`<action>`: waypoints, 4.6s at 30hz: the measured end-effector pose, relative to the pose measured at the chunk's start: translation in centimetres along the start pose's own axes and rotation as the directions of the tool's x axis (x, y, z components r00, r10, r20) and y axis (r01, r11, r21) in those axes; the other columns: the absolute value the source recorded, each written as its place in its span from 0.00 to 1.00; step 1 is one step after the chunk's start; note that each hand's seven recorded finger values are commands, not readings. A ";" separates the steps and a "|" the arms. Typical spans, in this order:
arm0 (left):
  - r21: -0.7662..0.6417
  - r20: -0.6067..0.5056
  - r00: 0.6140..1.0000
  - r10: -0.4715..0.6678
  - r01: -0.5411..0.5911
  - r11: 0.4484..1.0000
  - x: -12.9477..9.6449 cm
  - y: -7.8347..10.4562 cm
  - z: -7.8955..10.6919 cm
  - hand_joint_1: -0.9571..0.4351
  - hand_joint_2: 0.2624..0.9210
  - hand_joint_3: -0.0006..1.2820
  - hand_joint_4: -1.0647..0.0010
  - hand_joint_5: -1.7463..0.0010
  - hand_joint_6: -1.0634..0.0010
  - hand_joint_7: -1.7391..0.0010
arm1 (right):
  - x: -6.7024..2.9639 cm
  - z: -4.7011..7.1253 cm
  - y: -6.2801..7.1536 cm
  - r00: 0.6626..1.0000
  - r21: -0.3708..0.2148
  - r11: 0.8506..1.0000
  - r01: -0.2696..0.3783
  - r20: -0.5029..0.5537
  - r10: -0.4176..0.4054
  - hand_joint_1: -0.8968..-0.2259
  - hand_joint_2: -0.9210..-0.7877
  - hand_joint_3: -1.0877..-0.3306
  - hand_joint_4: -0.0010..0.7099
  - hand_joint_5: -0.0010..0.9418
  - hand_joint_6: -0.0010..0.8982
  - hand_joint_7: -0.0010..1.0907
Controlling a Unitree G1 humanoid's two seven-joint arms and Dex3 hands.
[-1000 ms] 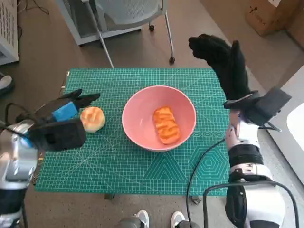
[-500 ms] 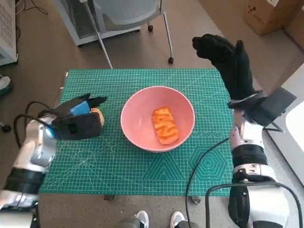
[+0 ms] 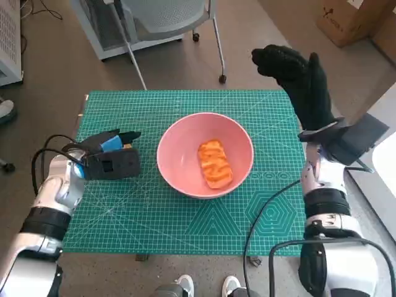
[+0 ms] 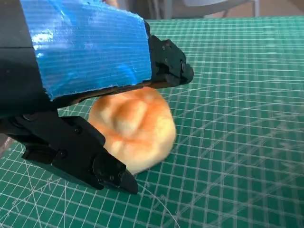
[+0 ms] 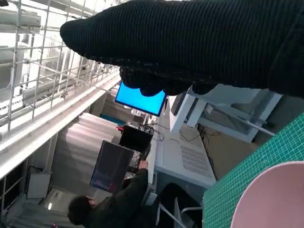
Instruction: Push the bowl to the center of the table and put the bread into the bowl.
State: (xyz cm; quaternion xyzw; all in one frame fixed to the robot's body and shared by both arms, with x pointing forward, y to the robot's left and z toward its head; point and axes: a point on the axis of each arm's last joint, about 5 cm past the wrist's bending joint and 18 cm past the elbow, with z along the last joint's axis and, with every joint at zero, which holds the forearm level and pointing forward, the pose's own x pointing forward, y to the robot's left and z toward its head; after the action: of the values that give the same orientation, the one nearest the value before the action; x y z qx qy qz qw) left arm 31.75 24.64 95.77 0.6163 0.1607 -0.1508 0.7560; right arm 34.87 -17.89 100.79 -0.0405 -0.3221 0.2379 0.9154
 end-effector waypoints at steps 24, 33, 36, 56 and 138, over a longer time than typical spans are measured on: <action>0.059 -0.025 0.997 0.078 -0.077 0.995 -0.2 0.9 -0.4 0.69 1.00 0.11 0.48 0.30 0.43 0.27 | -0.03 0.0 0.0 1.000 0.007 1.000 -0.002 0.005 0.001 0.36 0.00 0.62 0.25 0.00 0.37 0.00; 0.026 -0.006 0.992 0.128 -0.128 0.991 -1.4 2.1 -0.5 0.69 1.00 0.11 0.48 0.29 0.43 0.28 | 0.05 -0.1 0.2 1.000 0.010 1.000 -0.009 0.001 0.009 0.35 0.00 0.62 0.26 0.00 0.37 0.00; 0.015 0.010 0.987 0.162 -0.162 0.987 -2.1 2.8 -0.3 0.69 1.00 0.10 0.47 0.29 0.43 0.29 | 0.07 -0.1 0.3 1.000 0.011 1.000 -0.011 0.000 0.011 0.35 0.00 0.62 0.26 0.00 0.37 0.00; -0.071 0.323 0.829 0.456 -0.459 0.886 -7.9 7.1 3.4 0.69 1.00 0.04 0.33 0.35 0.39 0.34 | 0.06 -0.2 0.4 1.000 0.015 1.000 -0.010 -0.004 0.010 0.35 0.00 0.62 0.26 0.00 0.37 0.00; -0.614 0.661 0.605 0.444 0.097 0.783 -3.7 5.9 5.6 0.41 0.83 0.01 0.93 1.00 0.84 0.92 | -0.71 -0.3 0.1 0.999 -0.003 1.000 0.030 0.019 -0.030 0.36 0.00 0.61 0.26 0.00 0.37 0.00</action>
State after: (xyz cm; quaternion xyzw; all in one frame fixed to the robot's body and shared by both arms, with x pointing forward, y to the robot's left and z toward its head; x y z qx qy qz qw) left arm 31.21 20.46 103.63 0.2324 -0.2085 -0.2646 0.9124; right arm 34.48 -18.07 100.15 -0.0349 -0.3319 0.2240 0.9157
